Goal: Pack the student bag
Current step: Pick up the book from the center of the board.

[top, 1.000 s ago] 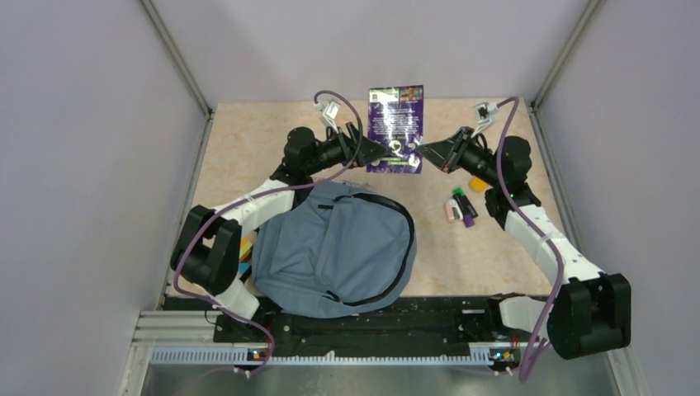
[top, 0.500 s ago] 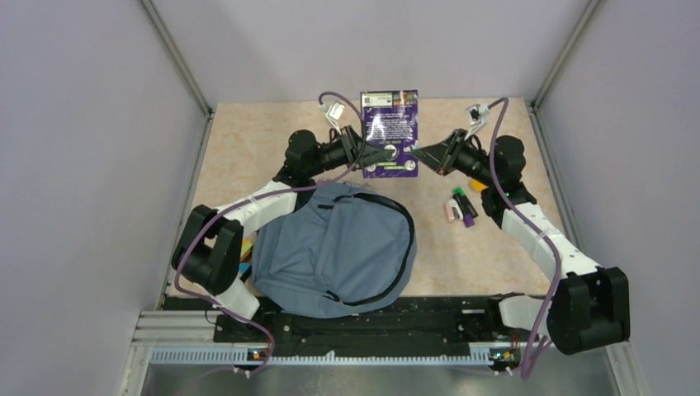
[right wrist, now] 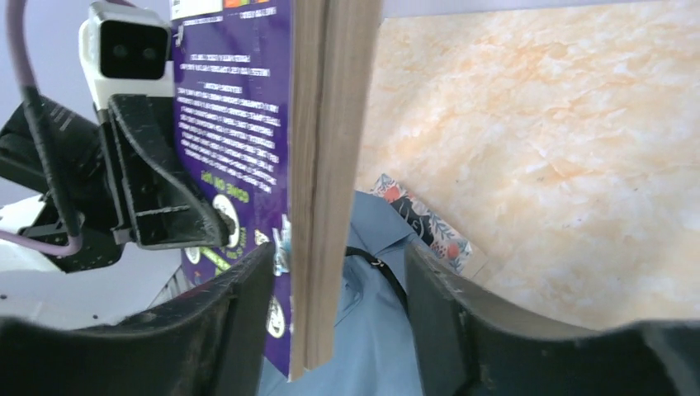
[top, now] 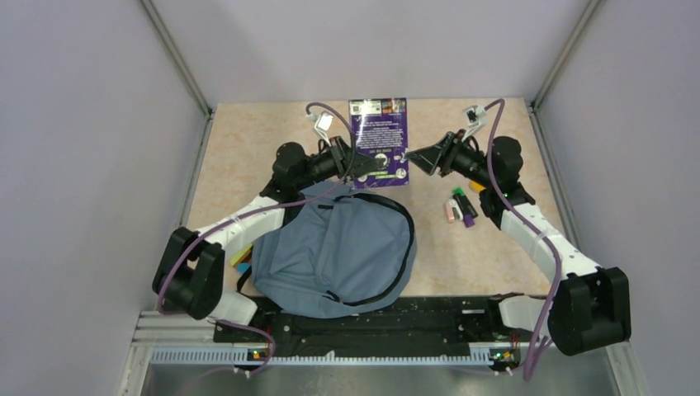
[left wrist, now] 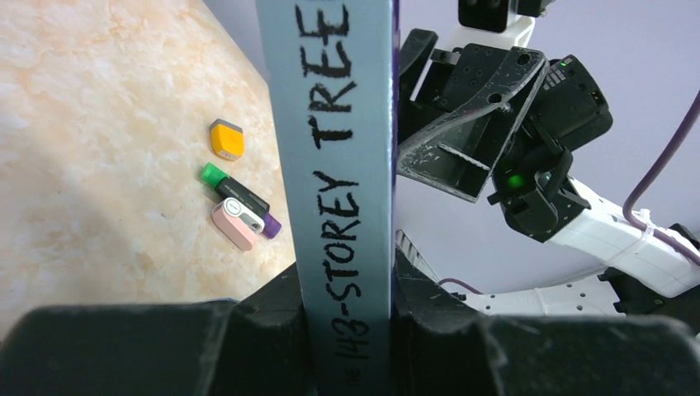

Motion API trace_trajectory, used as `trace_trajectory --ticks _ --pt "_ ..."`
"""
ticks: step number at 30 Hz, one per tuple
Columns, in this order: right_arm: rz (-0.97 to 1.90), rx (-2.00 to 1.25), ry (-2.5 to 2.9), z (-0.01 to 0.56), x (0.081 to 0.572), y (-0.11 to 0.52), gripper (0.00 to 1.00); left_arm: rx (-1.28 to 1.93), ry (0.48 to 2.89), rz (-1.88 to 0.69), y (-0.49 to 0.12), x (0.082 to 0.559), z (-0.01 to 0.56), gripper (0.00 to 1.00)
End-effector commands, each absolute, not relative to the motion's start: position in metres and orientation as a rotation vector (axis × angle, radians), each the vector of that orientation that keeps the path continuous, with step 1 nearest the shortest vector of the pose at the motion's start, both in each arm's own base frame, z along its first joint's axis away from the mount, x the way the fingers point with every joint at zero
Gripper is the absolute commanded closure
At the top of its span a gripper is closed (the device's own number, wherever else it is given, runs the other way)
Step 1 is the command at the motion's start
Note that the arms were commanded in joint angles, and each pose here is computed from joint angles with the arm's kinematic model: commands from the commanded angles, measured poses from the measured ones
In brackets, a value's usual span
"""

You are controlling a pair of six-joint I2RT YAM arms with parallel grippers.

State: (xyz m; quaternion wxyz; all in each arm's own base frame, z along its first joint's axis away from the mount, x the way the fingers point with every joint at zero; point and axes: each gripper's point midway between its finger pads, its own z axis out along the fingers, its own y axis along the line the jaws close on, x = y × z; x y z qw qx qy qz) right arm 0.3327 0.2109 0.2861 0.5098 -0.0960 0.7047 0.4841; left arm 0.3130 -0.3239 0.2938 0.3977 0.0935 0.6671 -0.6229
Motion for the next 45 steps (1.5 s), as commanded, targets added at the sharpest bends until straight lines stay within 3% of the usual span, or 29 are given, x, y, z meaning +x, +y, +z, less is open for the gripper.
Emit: trace_trajectory --ticks 1,4,7,17,27,30,33,37,40,41,43,45 --pt "1.118 -0.253 1.623 0.304 0.331 0.205 0.34 0.301 1.48 -1.54 -0.31 0.296 0.346 1.0" --pt "1.117 -0.239 1.64 0.3 0.328 0.204 0.18 0.285 1.465 -1.514 -0.303 0.293 0.352 1.0" --pt "1.153 -0.236 1.648 0.3 0.324 0.206 0.12 0.285 1.453 -1.493 -0.297 0.286 0.358 1.0" --pt "1.477 -0.467 1.489 0.349 0.281 0.237 0.11 0.388 1.452 -1.506 -0.29 0.25 0.358 1.0" --pt "1.57 -0.673 1.44 0.362 0.251 0.273 0.11 0.643 1.374 -1.528 -0.311 0.201 0.37 1.0" --pt "1.602 -0.667 1.411 0.368 0.245 0.272 0.25 0.644 1.381 -1.502 -0.313 0.202 0.369 1.0" --pt "1.615 -0.655 1.399 0.369 0.24 0.27 0.49 0.621 1.391 -1.458 -0.311 0.208 0.367 1.0" --pt "1.603 -0.634 1.396 0.369 0.237 0.268 0.73 0.601 1.391 -1.422 -0.309 0.214 0.367 1.0" --pt "1.591 -0.63 1.394 0.369 0.236 0.266 0.99 0.602 1.429 -1.396 -0.311 0.22 0.36 1.0" --pt "1.578 -0.627 1.396 0.368 0.237 0.266 1.0 0.606 1.452 -1.375 -0.312 0.225 0.357 0.96" --pt "1.521 -0.586 1.41 0.367 0.245 0.264 1.0 0.609 1.534 -1.292 -0.312 0.236 0.343 0.61" --pt "1.412 -0.545 1.443 0.365 0.256 0.258 1.0 0.59 1.628 -1.16 -0.306 0.25 0.325 0.37"
